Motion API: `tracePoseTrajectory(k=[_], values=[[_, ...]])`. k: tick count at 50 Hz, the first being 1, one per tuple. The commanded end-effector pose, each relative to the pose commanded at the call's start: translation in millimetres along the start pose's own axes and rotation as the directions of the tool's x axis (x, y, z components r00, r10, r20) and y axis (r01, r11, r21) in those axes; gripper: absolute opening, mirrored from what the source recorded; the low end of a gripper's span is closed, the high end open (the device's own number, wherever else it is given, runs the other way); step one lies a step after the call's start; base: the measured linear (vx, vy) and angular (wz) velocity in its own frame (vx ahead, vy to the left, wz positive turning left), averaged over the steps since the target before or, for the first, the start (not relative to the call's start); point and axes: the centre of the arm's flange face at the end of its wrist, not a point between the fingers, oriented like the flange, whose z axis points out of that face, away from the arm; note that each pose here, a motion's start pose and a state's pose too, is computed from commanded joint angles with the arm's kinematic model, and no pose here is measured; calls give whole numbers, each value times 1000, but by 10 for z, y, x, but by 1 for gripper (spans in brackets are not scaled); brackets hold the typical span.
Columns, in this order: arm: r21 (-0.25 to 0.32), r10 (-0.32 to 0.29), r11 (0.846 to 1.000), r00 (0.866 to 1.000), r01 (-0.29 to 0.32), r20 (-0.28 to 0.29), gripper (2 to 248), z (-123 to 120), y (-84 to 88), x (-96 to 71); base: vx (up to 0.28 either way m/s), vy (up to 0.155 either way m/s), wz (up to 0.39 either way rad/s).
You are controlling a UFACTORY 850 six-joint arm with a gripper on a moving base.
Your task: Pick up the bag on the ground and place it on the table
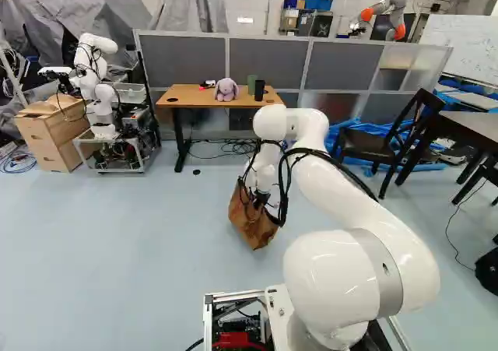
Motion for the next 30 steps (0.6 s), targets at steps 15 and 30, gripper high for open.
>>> tracePoseTrajectory(k=[15, 30], values=[[-3, 0, 1000, 1000, 0, -7, 25, -227, 9, 18, 0, 0, 0], [-8, 0, 1000, 1000, 0, -15, 25, -454, 16, 32, 0, 0, 0]])
